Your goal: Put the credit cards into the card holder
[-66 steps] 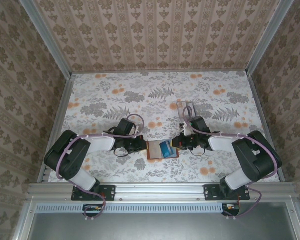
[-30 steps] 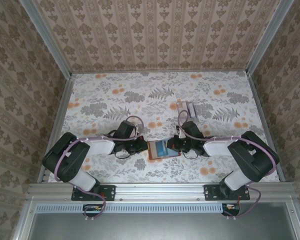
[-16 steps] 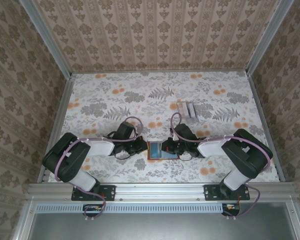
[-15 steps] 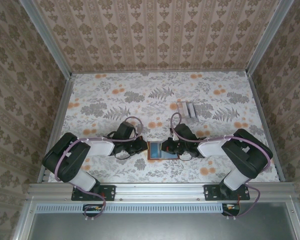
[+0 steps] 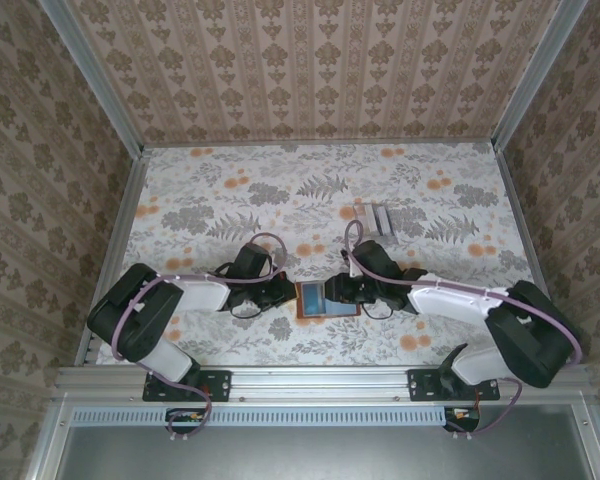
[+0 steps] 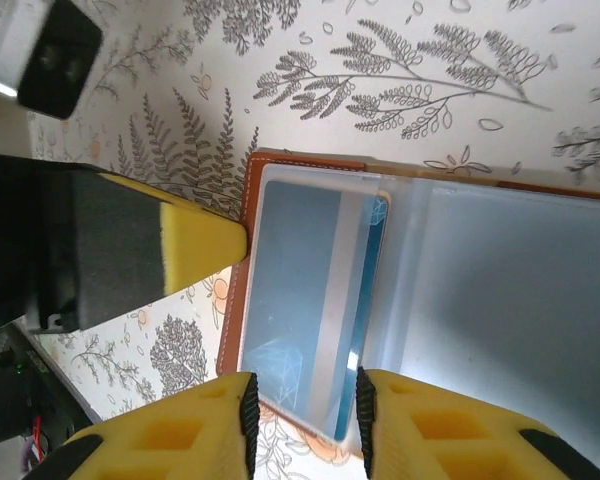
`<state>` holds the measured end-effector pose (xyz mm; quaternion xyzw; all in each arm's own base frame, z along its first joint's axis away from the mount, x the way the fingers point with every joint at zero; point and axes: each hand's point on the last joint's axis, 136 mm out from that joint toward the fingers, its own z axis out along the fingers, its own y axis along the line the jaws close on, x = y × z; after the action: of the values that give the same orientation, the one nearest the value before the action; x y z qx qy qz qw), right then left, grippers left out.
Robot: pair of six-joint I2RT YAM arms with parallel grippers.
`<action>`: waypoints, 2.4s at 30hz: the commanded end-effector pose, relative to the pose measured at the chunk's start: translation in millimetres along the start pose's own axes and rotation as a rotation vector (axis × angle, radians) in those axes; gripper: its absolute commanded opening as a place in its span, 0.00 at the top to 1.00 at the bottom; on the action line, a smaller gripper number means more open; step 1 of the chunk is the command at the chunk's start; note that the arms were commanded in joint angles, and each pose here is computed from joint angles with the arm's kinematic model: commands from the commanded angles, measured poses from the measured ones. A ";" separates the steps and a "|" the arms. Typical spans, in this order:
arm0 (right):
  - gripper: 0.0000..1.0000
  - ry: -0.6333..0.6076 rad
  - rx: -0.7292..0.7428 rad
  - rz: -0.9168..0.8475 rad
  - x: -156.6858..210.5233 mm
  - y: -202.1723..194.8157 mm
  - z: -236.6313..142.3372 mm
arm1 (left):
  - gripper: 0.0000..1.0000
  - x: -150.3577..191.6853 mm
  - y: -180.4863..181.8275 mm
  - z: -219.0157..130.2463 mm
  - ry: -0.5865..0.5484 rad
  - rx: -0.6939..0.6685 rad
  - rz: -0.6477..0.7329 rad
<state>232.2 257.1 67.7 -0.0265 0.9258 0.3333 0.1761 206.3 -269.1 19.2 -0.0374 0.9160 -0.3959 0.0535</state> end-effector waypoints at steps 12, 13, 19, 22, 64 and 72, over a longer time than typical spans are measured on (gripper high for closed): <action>0.53 0.048 0.295 -0.020 24.6 -62.3 -11.4 | 1.00 -0.8 6.9 7.5 0.018 -0.038 -0.006; 0.53 0.057 0.288 -0.015 25.9 -61.9 -8.5 | 1.00 -0.9 6.4 7.5 0.020 -0.039 -0.008; 0.60 0.087 0.251 0.001 30.0 -59.6 6.9 | 1.00 -0.9 3.4 8.1 0.027 -0.035 -0.003; 0.67 0.083 0.210 -0.002 27.6 -50.4 8.2 | 1.00 0.0 3.9 7.7 0.024 -0.034 -0.008; 0.68 0.025 -0.010 -0.076 -1.2 6.7 7.9 | 1.00 -1.9 2.2 13.6 0.022 -0.020 -0.004; 0.68 0.056 -0.101 -0.048 1.2 21.0 23.6 | 0.98 -1.4 4.0 14.3 0.027 -0.028 -0.005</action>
<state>233.5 269.5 53.5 -0.0533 0.9262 0.3376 0.1593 215.0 -284.3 20.1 -0.0258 0.9117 -0.4074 0.0471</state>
